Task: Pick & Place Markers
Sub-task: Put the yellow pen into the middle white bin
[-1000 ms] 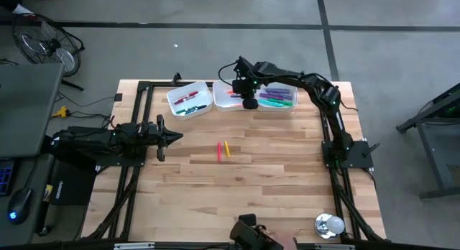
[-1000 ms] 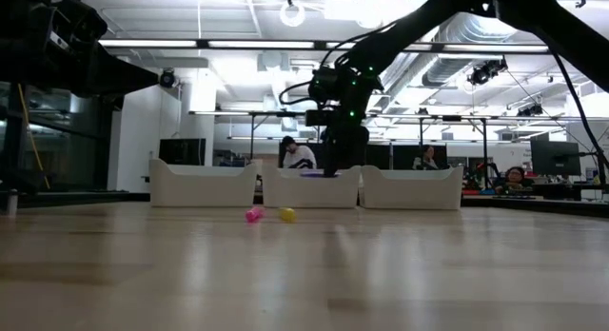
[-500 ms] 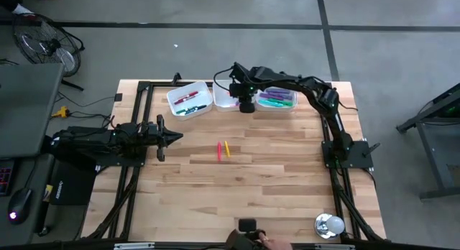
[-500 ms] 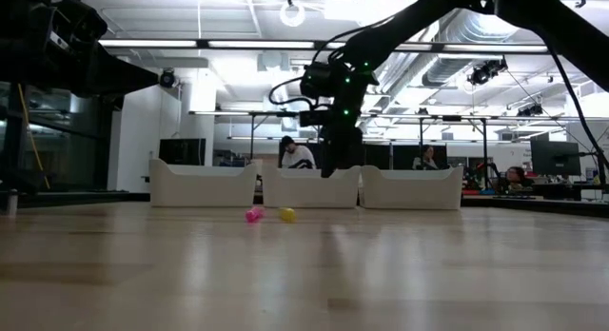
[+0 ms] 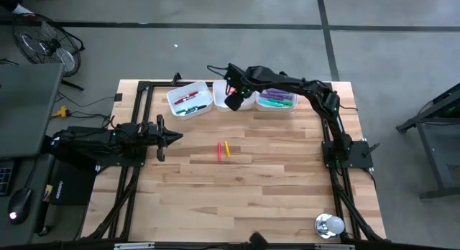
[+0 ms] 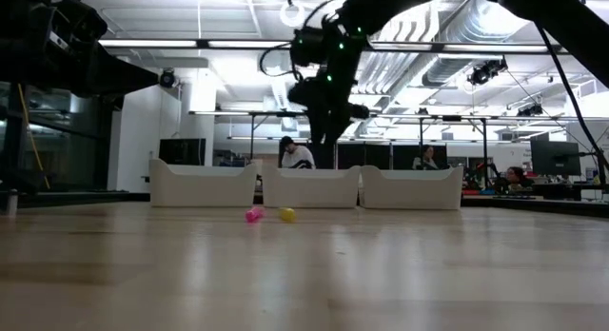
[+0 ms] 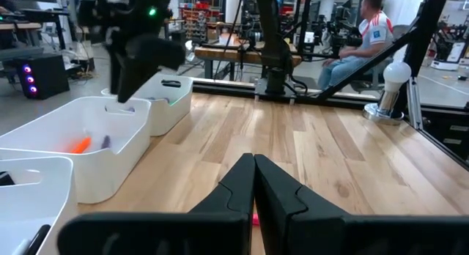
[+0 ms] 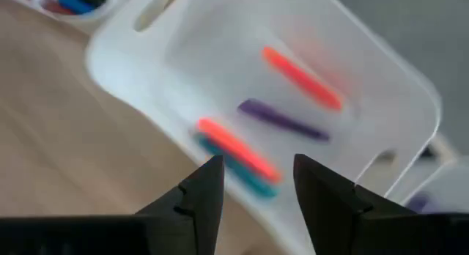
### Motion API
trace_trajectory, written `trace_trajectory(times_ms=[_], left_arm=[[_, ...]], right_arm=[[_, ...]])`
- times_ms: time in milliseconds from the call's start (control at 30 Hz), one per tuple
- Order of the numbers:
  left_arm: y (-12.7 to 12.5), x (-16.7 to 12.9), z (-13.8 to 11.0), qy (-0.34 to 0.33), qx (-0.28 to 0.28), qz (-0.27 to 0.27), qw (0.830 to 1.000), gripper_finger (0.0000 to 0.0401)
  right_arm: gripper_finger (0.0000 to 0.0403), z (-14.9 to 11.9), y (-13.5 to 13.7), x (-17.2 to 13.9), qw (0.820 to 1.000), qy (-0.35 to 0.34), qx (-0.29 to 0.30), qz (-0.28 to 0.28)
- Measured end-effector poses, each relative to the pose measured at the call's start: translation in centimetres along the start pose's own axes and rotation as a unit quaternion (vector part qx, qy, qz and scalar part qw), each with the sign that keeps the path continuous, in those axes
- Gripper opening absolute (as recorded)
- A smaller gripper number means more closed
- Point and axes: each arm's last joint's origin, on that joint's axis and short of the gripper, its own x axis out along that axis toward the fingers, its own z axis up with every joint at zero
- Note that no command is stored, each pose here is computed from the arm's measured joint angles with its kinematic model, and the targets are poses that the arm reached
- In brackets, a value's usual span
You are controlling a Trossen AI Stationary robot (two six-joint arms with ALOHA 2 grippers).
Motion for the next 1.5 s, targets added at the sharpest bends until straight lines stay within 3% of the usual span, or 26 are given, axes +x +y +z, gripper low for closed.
trace_trajectory(times_ms=[167, 267, 633, 900, 1500], left_arm=[[0.0, 0.0, 0.0, 0.000, 0.000, 0.000, 1.000, 0.0007], [0.0, 0.0, 0.0, 0.000, 0.000, 0.000, 1.000, 0.0007], [0.0, 0.0, 0.0, 0.000, 0.000, 0.000, 1.000, 0.0007], [0.0, 0.0, 0.0, 0.000, 0.000, 0.001, 1.000, 0.0007], [0.0, 0.0, 0.0, 0.000, 0.000, 0.001, 1.000, 0.0007]], right_arm=[[0.0165, -0.3, 2.4, -1.3, 0.990, 0.020, 0.129, 0.047], [0.0170, -0.8, 4.3, -1.6, 0.982, 0.034, 0.171, 0.077], [0.0175, -4.2, 10.6, -2.9, 0.985, 0.059, 0.158, 0.046], [0.0175, -5.8, 14.0, -3.8, 0.985, 0.030, 0.169, 0.030], [0.0175, -8.5, 17.7, 3.1, 0.980, 0.111, 0.160, 0.032]])
